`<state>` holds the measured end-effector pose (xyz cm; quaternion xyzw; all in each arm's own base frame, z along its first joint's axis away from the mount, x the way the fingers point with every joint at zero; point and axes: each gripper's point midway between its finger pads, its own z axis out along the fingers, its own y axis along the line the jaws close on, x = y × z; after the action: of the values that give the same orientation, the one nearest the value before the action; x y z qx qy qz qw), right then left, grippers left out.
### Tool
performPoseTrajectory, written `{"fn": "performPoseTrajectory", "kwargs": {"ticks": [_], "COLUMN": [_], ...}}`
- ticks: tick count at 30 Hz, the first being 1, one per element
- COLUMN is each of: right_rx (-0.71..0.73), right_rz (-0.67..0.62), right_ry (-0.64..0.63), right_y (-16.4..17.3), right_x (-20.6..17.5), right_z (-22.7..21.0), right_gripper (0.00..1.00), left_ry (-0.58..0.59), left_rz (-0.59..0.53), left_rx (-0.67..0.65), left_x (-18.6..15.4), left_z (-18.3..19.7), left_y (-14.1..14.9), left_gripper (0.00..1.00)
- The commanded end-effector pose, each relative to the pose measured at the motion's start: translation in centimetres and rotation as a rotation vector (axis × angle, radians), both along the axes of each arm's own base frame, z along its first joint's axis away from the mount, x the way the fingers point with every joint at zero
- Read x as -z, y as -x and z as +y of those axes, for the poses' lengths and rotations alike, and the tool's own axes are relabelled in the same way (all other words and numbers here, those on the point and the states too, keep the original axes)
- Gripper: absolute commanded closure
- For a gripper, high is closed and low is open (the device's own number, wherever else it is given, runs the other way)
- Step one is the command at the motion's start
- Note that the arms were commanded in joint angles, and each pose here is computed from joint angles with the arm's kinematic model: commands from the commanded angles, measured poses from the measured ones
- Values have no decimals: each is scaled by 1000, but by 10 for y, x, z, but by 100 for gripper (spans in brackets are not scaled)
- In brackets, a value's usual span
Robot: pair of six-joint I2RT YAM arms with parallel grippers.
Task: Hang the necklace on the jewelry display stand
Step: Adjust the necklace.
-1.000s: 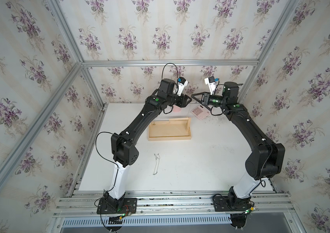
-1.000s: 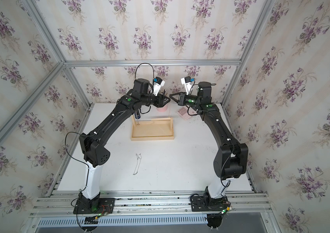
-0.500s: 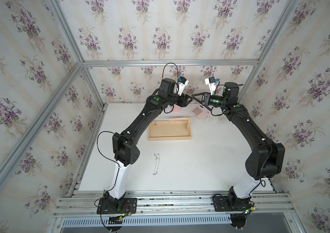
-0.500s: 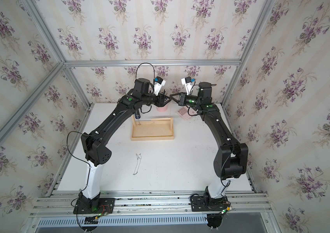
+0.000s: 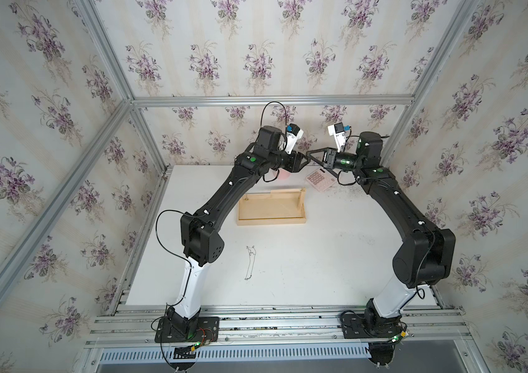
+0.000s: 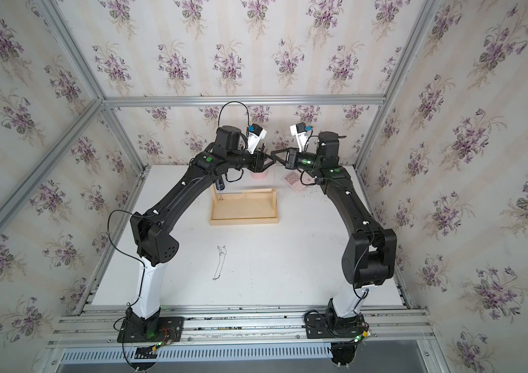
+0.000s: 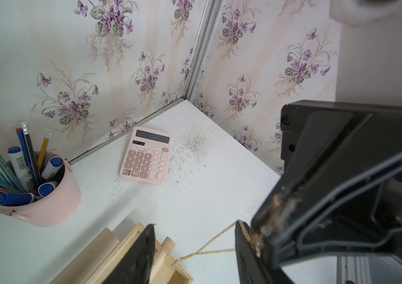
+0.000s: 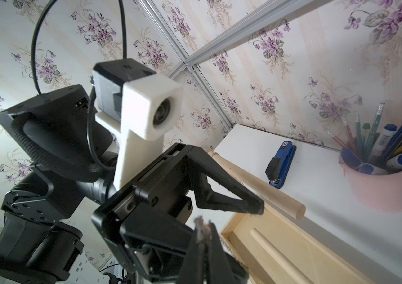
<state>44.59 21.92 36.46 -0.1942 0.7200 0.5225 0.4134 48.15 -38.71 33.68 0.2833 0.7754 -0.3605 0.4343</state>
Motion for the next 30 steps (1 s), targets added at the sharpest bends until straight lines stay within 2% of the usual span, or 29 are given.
{"fn": "performPoseTrajectory", "kwargs": {"ticks": [1,30], "right_rx": [-37,-116], "right_rz": [-27,-6], "right_ry": [-22,-142], "right_y": [8,19], "right_x": [-11,-26], "right_z": [3,-1], "right_gripper": [94,94], "left_ry": [37,57], "left_rz": [-14,-11], "left_rx": [27,49], "left_x": [-6,-13], "left_z": [-7,-5], "left_y": [-1,9], "left_gripper": [45,46]}}
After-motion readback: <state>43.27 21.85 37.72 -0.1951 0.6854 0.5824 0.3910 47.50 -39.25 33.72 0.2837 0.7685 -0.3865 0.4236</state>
